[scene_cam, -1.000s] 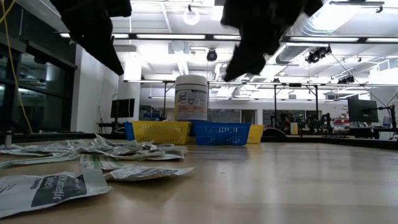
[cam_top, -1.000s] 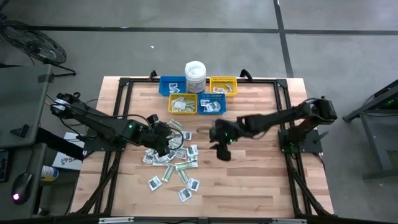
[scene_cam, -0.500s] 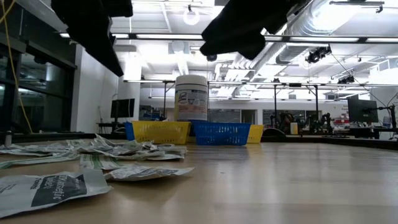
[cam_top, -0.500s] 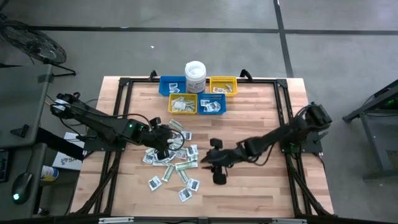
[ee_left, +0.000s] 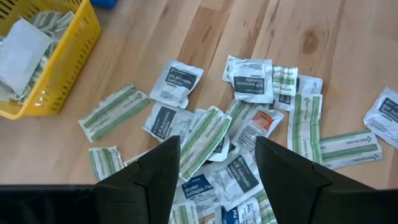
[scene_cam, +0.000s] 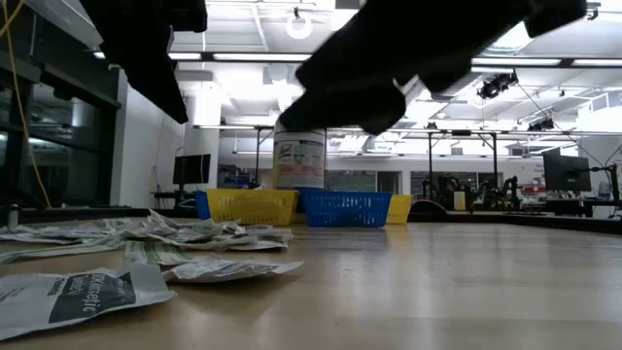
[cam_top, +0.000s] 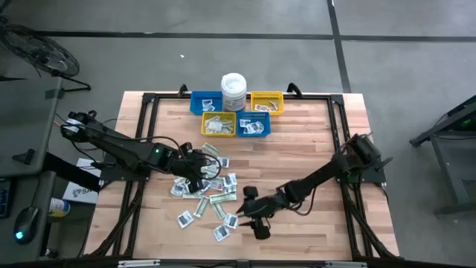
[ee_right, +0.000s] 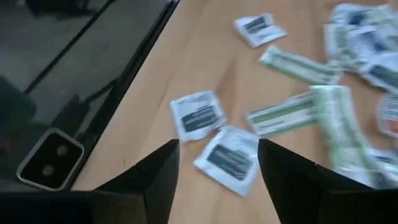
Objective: Pick & Place First Aid Supplies
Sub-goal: Put the black towelette pack into the right blue bin
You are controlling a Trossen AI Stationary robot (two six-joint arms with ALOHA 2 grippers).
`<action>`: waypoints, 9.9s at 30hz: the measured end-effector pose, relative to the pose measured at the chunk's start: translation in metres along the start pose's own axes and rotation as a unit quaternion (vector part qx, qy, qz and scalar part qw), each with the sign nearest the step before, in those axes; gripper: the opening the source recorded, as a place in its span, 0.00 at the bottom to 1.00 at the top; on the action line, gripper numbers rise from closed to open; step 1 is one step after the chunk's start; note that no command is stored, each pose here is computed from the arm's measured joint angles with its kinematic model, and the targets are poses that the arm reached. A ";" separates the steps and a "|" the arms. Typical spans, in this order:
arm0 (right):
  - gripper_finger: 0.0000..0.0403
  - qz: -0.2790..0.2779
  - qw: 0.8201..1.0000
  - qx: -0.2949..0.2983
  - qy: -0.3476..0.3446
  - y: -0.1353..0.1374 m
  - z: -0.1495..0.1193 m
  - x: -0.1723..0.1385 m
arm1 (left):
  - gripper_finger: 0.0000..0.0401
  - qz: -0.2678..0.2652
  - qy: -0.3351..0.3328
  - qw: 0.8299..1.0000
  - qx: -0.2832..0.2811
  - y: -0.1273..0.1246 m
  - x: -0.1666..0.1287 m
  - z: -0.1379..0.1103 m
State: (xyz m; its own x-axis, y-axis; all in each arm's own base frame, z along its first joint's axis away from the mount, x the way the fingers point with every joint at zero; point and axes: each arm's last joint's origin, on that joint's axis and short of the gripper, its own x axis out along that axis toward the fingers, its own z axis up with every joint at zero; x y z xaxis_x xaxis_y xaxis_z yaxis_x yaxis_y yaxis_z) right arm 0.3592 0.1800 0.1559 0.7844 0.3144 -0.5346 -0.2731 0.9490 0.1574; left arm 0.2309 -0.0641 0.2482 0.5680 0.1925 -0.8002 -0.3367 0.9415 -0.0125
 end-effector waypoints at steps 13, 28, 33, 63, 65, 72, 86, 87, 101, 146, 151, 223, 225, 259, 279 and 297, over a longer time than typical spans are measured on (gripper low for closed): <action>0.52 -0.011 0.998 -0.051 0.034 0.006 -0.010 0.062 | 0.51 -0.005 0.021 1.000 -0.009 -0.005 0.010 -0.001; 0.48 -0.049 0.987 -0.037 0.150 0.006 -0.030 0.062 | 0.51 -0.005 0.025 1.000 -0.006 -0.005 0.011 -0.002; 0.37 -0.062 0.979 -0.029 0.190 0.003 -0.037 0.059 | 0.51 -0.005 0.025 1.000 -0.006 -0.005 0.011 -0.002; 0.00 -0.078 0.979 -0.038 0.184 0.006 -0.016 0.033 | 0.51 0.005 0.014 1.000 -0.006 -0.005 0.011 -0.001; 0.00 -0.094 0.976 -0.045 0.190 0.004 -0.010 0.024 | 0.51 0.005 0.013 1.000 -0.007 -0.005 0.011 -0.001; 0.00 -0.126 0.968 -0.039 0.215 -0.011 0.010 -0.005 | 0.51 -0.002 0.003 1.000 -0.011 -0.006 0.011 0.001; 0.00 -0.279 0.924 0.157 0.209 -0.111 0.039 -0.050 | 0.51 0.052 -0.027 0.998 0.016 -0.003 0.011 0.003; 0.00 -0.286 0.921 0.164 0.208 -0.119 0.039 -0.051 | 0.51 0.056 -0.029 0.998 0.019 -0.003 0.011 0.003; 0.00 -0.380 0.868 0.262 0.183 -0.223 0.037 -0.086 | 0.51 0.138 -0.074 0.987 0.044 0.002 0.010 0.006; 0.00 -0.426 0.825 0.334 0.160 -0.304 0.022 -0.133 | 0.51 0.155 -0.087 0.983 0.039 0.003 0.009 0.007; 0.00 -0.426 0.822 0.345 0.157 -0.309 0.020 -0.137 | 0.51 0.154 -0.087 0.984 0.039 0.003 0.009 0.007; 0.53 -0.196 0.975 0.100 0.045 -0.198 0.081 -0.125 | 0.51 0.107 -0.026 0.994 -0.030 0.007 0.003 -0.003; 0.53 -0.194 0.976 0.085 0.041 -0.192 0.080 -0.113 | 0.51 0.111 -0.025 0.993 -0.029 0.008 0.003 -0.003; 0.53 -0.134 0.987 0.034 0.085 -0.209 0.000 0.014 | 0.51 0.186 0.057 0.980 -0.043 0.023 -0.003 -0.023; 0.53 -0.138 0.982 0.029 0.124 -0.212 -0.007 0.011 | 0.51 0.185 0.058 0.980 -0.041 0.023 -0.003 -0.023; 0.52 -0.140 0.958 0.143 0.205 -0.208 -0.022 0.004 | 0.51 0.177 0.061 0.981 -0.046 0.022 -0.002 -0.023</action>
State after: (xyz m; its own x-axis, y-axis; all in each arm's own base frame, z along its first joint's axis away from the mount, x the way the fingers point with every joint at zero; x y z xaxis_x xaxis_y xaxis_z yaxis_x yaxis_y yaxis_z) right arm 0.4067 -0.0163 0.1026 0.5047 0.0660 -0.8608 0.1268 0.9806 0.1495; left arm 0.2052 -0.0503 0.2362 0.3099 0.4638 -0.8300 -0.5664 0.7912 0.2306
